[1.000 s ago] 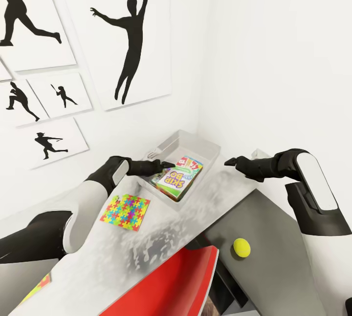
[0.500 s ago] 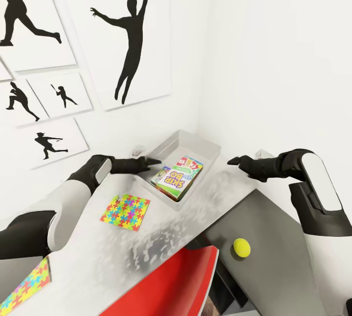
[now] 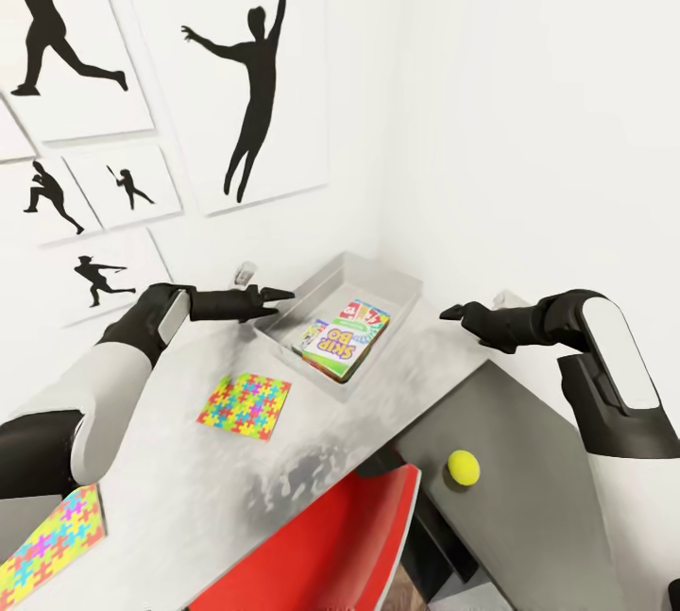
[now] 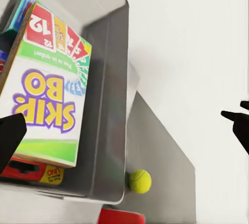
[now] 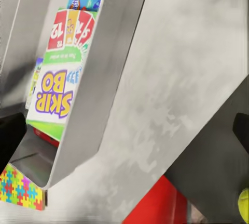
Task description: Put all the toys in the child's room - the three board games (two on the bed and one on the table), the two jigsaw puzzles on the table, and the tennis ball on the table - inside the toy box on the table in the child's room.
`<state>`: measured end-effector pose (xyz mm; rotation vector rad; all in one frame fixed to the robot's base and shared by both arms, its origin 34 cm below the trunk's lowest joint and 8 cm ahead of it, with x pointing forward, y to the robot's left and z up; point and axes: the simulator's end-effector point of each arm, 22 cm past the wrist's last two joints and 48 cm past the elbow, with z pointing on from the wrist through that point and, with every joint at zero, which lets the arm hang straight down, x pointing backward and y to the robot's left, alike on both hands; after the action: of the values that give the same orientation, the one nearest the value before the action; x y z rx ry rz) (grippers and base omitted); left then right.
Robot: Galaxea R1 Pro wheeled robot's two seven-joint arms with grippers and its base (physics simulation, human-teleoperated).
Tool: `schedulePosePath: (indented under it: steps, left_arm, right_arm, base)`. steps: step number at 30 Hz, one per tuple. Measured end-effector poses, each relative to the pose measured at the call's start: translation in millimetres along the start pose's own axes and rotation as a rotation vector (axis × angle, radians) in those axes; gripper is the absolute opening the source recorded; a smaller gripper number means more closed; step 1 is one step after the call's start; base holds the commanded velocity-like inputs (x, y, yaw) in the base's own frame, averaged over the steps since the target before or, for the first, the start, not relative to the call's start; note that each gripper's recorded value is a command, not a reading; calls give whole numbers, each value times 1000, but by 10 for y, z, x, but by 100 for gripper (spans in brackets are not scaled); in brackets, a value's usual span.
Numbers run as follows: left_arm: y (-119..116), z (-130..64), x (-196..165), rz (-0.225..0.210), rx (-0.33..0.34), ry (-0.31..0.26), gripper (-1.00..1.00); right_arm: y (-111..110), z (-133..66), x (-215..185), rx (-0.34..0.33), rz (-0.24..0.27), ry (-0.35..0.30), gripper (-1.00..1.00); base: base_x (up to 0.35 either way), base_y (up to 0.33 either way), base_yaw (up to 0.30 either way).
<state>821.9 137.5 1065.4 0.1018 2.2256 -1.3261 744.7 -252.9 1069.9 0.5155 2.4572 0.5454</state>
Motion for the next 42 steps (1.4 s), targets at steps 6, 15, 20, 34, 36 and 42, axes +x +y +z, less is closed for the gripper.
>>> schedulePosePath:
  steps: [6, 15, 20, 34, 36, 42]
  left_arm:
    - [-77, -32, -37, 8, 4, -4, 100]
    - [-158, -68, -76, 20, 8, -10, 100]
    - [-170, -75, -82, 22, 7, -11, 100]
    - [-202, -94, -101, 27, 6, -14, 100]
    - [-219, -102, -109, 29, 7, -16, 100]
    - [-280, -133, -134, 38, 9, -21, 100]
  right_arm:
    - [35, -38, -5, -6, 0, -5, 100]
    - [66, -88, -16, -10, 1, -11, 100]
    - [87, -97, -12, -13, -2, -11, 100]
    - [99, -122, -14, -16, 0, -15, 100]
    - [106, -134, -14, -17, -1, -16, 100]
    - [131, -186, -25, -22, -3, -23, 100]
  base:
    - [-22, 12, -27]
    - [-77, 1, -2]
    - [-48, 0, 0]
    - [-52, 3, 0]
    - [-252, 48, 0]
    - [-163, 18, 0]
